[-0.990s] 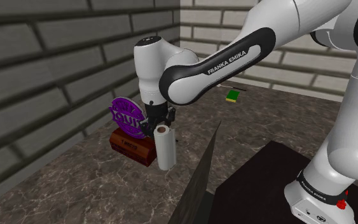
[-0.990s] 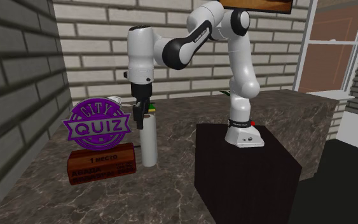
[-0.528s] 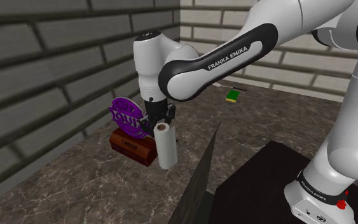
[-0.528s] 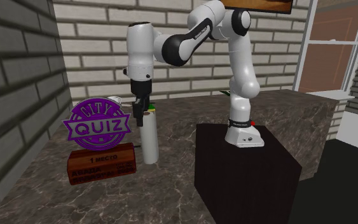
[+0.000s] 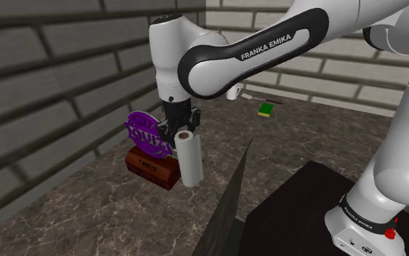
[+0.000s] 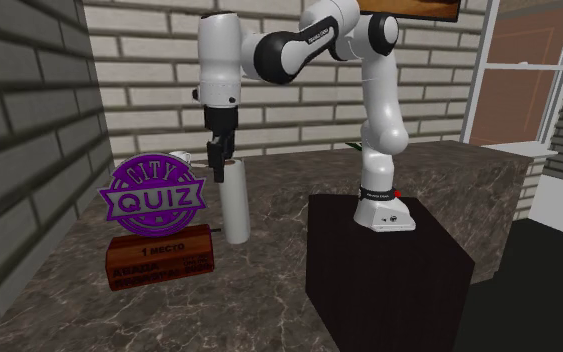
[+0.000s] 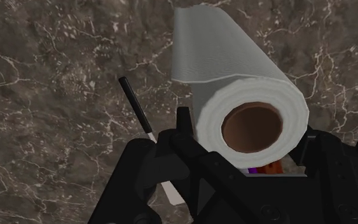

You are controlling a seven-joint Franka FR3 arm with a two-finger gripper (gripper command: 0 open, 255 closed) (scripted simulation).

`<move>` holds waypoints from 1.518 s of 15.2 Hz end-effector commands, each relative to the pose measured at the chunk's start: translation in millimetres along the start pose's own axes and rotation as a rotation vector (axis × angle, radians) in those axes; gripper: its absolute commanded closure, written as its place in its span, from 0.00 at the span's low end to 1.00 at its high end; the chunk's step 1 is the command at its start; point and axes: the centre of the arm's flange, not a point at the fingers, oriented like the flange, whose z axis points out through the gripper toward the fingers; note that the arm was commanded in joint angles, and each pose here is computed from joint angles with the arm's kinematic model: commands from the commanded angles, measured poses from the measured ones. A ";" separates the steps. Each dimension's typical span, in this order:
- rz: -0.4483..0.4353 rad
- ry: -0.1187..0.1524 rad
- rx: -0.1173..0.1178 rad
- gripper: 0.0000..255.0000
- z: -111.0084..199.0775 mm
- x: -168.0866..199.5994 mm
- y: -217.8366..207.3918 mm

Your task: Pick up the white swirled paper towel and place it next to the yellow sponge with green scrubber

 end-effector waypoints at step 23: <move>0.000 0.000 0.000 1.00 -126.4 7.4 6.8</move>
